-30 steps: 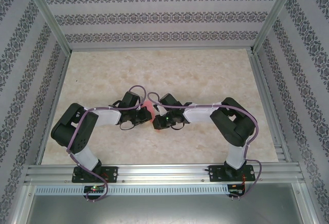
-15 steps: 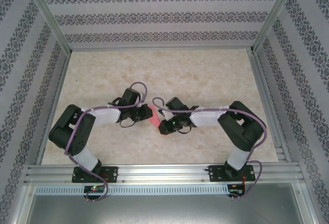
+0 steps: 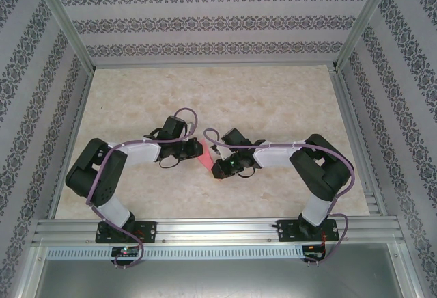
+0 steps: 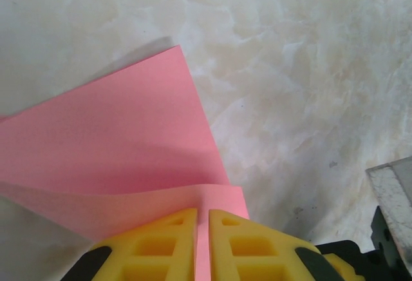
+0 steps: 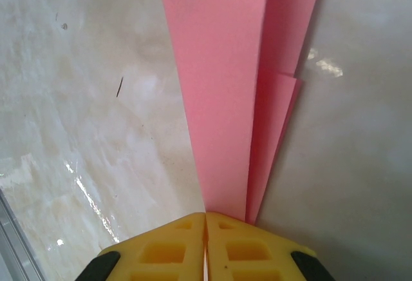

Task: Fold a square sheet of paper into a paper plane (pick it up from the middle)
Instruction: Fold the wing for the fifth time at the center of the table.

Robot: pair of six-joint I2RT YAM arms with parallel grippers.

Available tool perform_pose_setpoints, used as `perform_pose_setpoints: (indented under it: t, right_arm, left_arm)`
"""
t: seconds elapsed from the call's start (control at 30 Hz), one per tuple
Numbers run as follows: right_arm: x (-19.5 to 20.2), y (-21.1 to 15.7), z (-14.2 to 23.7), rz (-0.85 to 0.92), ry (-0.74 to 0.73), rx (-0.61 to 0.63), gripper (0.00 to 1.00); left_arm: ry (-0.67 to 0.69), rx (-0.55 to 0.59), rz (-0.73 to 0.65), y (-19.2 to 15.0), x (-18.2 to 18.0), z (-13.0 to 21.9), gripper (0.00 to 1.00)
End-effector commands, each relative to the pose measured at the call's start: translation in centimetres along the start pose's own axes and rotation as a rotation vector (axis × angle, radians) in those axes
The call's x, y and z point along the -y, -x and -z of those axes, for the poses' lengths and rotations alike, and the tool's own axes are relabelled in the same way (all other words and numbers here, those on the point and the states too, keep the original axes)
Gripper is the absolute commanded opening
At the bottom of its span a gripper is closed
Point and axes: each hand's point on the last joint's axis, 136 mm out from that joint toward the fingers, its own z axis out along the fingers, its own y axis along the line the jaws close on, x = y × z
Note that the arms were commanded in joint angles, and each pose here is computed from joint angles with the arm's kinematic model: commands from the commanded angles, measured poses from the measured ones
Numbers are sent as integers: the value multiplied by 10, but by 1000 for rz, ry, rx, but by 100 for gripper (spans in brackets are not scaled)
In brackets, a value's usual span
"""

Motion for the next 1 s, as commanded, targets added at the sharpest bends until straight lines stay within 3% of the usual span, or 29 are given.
perform_pose_setpoints:
  t: [0.0,0.73,0.97]
  right_arm:
    - [29,-46,-6,-63,-87,-141,9]
    - [32,-52,-8,-72,-93,-169,10]
    - [-7,17,26,-34,-39,79,15]
  left_arm:
    - [10,14,-59,6,-1,-5,14]
    - [39,-1,-85,8,-11,-18,13]
    - [55,-19,-59,3,-16,-19,13]
